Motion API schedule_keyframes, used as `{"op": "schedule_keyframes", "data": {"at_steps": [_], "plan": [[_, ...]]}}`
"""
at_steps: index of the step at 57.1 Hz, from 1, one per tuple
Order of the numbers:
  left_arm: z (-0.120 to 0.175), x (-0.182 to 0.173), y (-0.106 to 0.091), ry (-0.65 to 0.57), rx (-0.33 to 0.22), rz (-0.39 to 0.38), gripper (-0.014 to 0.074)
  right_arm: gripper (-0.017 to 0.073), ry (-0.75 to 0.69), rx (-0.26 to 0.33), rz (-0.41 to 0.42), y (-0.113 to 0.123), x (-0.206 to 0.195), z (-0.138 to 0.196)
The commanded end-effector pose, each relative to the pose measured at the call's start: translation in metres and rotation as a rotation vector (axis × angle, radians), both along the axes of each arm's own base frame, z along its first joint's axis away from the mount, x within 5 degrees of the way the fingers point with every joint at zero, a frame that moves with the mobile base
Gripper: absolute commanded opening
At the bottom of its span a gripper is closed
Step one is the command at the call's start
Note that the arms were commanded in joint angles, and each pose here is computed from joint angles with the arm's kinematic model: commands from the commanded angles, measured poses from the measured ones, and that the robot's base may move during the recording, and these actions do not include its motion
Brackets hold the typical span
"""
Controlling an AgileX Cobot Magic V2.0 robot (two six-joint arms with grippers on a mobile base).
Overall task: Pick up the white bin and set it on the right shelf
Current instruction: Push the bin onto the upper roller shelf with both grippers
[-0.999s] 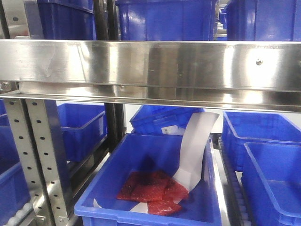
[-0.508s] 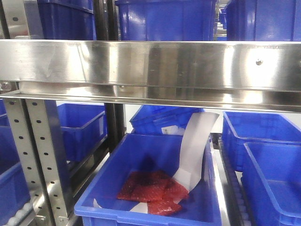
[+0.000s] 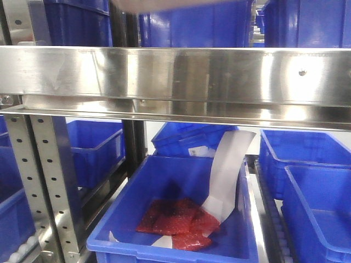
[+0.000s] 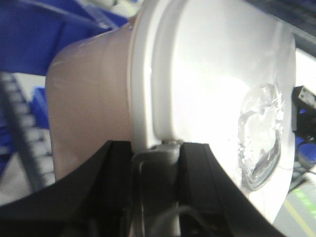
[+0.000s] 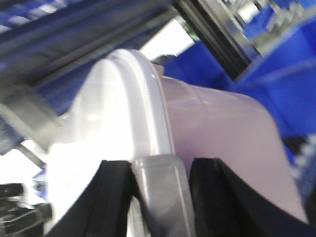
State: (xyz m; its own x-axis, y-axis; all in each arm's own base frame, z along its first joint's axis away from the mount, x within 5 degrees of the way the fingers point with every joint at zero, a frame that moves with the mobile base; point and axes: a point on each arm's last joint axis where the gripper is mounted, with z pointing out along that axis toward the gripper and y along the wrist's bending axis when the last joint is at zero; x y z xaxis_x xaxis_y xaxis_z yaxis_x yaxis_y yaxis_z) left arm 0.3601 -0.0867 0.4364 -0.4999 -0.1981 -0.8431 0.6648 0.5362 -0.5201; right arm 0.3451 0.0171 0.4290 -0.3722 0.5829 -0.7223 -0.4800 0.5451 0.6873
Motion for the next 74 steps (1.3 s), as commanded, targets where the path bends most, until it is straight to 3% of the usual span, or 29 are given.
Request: {"op": "schedule_keyframes", "data": {"at_steps": [1,20,28,33,38,43,52,74], "plan": [[0.027,-0.031,-0.028,-0.126,0.031,-0.164,-0.0127,0.0071,-0.078,0.041,0.225,0.023,-0.019,0.021],[-0.006,-0.001,-0.033,-0.029,0.019,-0.164,-0.0118,0.0071,0.001,0.028,0.233,0.021,0.008,-0.011],[-0.013,0.006,-0.033,-0.009,0.019,-0.159,0.0002,0.0121,0.01,0.021,0.227,0.021,0.012,-0.016],[-0.016,0.009,-0.034,-0.002,0.019,-0.155,0.0138,0.0273,0.014,0.015,0.223,0.02,0.015,-0.02],[-0.017,0.011,-0.033,-0.004,0.021,-0.138,0.0296,0.048,0.024,0.005,0.201,0.019,0.018,-0.022],[-0.017,0.012,-0.033,-0.006,0.02,-0.125,0.0398,0.0656,0.034,-0.028,0.166,0.017,0.021,-0.025],[-0.017,0.014,-0.031,-0.011,0.025,-0.103,0.0485,0.0636,0.042,-0.123,0.083,0.011,0.026,-0.031],[-0.022,0.026,-0.017,-0.05,0.125,0.039,0.0488,0.0636,0.017,-0.331,-0.165,-0.01,0.038,-0.038]]}}
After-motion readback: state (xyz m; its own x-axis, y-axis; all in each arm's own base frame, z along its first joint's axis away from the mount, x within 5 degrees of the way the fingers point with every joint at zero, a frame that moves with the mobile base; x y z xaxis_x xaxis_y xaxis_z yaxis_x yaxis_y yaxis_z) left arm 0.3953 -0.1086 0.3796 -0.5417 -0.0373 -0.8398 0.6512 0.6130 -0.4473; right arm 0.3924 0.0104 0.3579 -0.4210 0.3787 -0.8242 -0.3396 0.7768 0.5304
